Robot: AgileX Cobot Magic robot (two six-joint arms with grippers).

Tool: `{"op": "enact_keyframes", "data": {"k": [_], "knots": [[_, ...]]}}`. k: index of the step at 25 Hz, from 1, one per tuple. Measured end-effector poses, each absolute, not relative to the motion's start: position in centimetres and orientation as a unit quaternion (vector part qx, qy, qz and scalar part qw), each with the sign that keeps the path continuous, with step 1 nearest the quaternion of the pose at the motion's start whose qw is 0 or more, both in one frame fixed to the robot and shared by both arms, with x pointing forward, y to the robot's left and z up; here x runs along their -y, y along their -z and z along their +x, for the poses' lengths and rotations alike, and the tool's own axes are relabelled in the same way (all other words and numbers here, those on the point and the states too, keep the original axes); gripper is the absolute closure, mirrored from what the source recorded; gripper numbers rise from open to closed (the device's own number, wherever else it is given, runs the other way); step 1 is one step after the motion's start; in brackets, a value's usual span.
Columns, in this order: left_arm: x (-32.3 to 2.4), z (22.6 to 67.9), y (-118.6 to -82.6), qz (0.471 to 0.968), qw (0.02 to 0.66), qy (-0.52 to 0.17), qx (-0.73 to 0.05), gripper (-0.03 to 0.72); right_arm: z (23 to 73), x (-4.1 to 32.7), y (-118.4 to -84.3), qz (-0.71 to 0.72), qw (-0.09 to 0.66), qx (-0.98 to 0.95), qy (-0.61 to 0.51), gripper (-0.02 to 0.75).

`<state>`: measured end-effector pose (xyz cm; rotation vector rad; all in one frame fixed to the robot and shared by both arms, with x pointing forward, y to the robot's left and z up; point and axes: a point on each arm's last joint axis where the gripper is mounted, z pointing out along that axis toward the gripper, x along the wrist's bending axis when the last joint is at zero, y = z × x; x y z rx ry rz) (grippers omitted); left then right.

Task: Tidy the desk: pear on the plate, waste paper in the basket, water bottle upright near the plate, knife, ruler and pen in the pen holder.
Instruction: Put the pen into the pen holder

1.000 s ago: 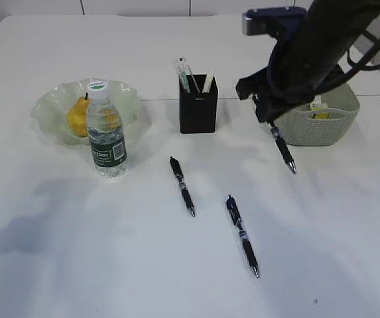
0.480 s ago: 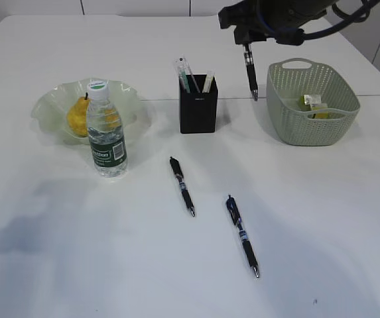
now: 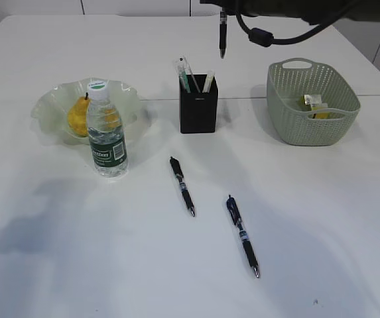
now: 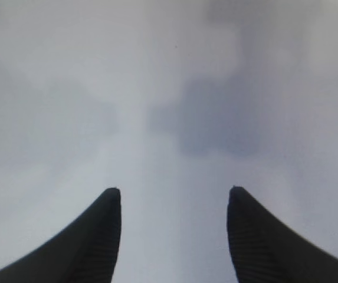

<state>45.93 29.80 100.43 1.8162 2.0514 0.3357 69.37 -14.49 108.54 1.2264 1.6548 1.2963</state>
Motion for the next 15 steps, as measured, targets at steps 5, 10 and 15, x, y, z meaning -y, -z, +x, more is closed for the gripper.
{"op": "enact_keyframes", "data": {"k": [5,10,15], "knots": [[-29.8,45.9,-100.4,0.646,0.189,-0.119,-0.730,0.286,71.0,14.0,-106.5,0.455,0.371,-0.611,-0.531,0.606],[-29.8,45.9,-100.4,0.646,0.189,-0.119,-0.730,0.286,72.3,13.6,-104.1,0.458,0.372,-0.591,-0.550,0.607],[-29.8,45.9,-100.4,0.646,0.189,-0.119,-0.730,0.286,73.4,13.2,-101.6,0.467,0.363,-0.590,-0.549,0.607]]}}
